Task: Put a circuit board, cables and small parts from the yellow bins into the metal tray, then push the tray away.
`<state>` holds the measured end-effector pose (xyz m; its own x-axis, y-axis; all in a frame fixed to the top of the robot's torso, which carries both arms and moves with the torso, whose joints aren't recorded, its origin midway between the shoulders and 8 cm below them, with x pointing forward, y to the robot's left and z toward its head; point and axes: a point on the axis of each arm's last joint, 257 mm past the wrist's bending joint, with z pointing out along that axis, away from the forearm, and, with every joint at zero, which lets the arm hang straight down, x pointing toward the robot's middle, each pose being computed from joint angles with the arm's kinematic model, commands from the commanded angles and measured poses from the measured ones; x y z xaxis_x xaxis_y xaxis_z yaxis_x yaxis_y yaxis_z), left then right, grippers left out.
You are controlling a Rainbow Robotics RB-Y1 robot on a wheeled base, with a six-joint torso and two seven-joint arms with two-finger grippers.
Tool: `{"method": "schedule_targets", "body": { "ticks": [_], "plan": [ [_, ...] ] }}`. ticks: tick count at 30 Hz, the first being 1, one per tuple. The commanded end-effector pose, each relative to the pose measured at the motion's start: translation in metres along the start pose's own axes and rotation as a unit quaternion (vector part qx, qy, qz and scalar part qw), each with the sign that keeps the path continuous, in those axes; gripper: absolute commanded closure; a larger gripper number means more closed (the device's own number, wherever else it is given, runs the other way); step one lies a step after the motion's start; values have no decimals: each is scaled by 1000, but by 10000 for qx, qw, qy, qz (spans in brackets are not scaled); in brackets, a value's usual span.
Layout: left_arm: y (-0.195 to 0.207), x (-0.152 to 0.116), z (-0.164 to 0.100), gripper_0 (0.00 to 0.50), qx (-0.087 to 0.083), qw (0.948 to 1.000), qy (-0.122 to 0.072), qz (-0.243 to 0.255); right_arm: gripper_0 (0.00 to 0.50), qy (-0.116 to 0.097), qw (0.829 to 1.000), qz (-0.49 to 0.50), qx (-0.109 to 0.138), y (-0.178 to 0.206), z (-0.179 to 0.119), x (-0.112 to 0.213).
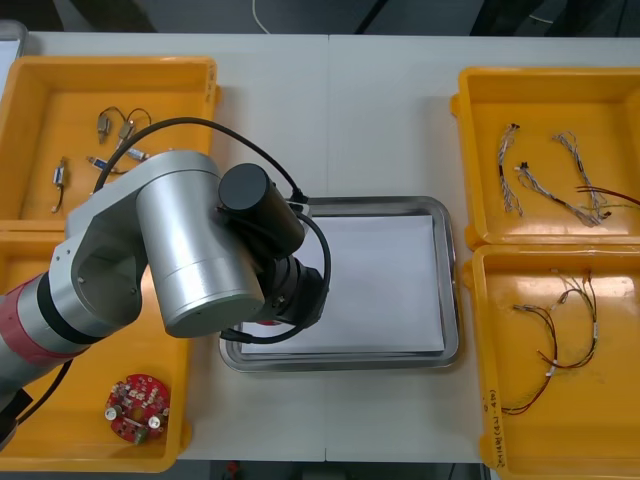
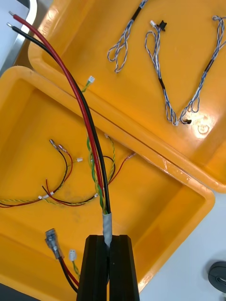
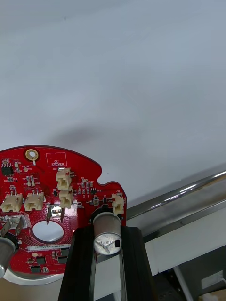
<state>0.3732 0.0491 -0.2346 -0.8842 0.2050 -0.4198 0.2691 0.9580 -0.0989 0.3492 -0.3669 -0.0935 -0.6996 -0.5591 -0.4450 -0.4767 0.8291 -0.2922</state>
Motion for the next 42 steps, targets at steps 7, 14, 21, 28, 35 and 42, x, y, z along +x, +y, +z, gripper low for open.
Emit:
{"method": "schedule_targets", "body": {
  "ticks": [7,14,21,28,35,42],
  "plan": [
    [-10,10,18,500,-106,9992,137,363,500,-403,9991,-31,84,23,-7,-23],
    [-7,11,38,499,-108,9997,218,88,500,-360,9993,71,93,24,-3,-19],
    [-11,15,44,499,-64,9997,240,-39,500,-246,9995,158,76,25,1,-10],
    [-15,20,50,497,-46,9998,196,-64,500,-201,9997,163,7,28,3,-7],
    [-15,21,51,375,-51,9997,205,-152,500,-123,9997,198,-46,31,6,0],
    [-15,21,52,0,-47,9996,187,-209,500,-141,9997,213,-61,35,4,3]
  ]
}}
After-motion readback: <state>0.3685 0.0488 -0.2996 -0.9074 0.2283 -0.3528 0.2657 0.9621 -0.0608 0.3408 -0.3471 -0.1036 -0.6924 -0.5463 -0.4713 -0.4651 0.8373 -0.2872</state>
